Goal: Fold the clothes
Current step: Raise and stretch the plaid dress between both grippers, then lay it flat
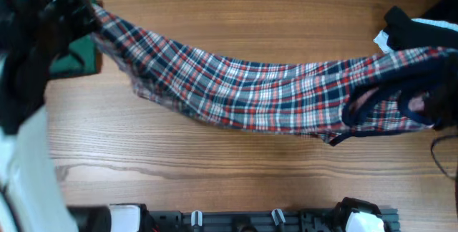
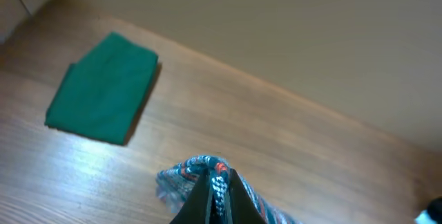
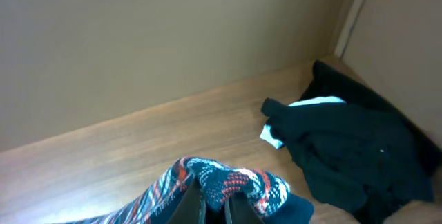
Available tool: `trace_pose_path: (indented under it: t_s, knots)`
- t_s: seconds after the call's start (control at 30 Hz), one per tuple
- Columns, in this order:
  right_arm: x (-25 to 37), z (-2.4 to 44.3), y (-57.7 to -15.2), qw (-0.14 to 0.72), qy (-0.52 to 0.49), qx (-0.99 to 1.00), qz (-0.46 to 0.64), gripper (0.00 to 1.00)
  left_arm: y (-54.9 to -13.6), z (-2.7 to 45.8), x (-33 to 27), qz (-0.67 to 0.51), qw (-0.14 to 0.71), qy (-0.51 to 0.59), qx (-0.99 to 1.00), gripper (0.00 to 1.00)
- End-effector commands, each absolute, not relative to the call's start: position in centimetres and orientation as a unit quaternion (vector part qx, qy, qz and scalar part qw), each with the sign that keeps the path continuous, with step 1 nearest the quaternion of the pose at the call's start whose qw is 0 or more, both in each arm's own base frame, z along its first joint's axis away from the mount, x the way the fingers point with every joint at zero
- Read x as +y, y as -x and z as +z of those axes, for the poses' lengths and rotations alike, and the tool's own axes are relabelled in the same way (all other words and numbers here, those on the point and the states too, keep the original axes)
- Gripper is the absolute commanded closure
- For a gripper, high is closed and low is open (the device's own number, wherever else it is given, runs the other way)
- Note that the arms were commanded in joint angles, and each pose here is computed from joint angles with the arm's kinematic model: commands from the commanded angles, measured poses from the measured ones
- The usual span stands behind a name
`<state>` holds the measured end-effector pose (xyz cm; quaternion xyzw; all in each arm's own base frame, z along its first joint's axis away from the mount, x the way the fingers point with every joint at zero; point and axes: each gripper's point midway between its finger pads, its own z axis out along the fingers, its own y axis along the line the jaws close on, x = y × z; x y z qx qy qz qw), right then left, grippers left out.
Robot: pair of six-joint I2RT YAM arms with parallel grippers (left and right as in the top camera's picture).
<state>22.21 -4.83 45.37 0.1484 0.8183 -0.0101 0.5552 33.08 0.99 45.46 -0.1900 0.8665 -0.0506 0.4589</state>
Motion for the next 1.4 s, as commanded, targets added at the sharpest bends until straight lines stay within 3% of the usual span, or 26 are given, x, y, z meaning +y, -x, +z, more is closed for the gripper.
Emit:
trace_pose_path:
  t_s: [0.0,0.27,0.53,0.77,1.13,1.37]
  knots:
    - [-5.8,45.5,-21.5,0.554,-0.189,0.811,-0.020,0.96,-30.0,48.4,1.7,-0.047,0.503,0.193,0.841,0.96]
    - [-6.1,42.0,-23.1,0.485,-0.221,0.846,-0.004,0.96,-30.7,45.4,1.8,-0.037,0.448,0.209,0.869,0.96]
    - [-7.0,37.2,-26.2,0.388,-0.238,0.890,-0.002,0.96,-35.6,36.9,1.6,-0.005,0.307,0.223,0.925,0.96]
    - [-8.0,33.1,-30.1,0.322,-0.243,0.915,-0.002,0.96,-40.5,30.8,1.5,0.012,0.239,0.222,0.945,0.96]
    - [-8.4,24.4,-39.7,0.250,-0.218,0.942,0.050,0.96,-48.3,22.4,1.4,0.019,0.213,0.222,0.951,0.96]
    - [-7.5,19.4,-45.8,0.253,-0.186,0.945,0.086,0.96,-52.1,19.0,1.3,0.016,0.228,0.222,0.948,0.96]
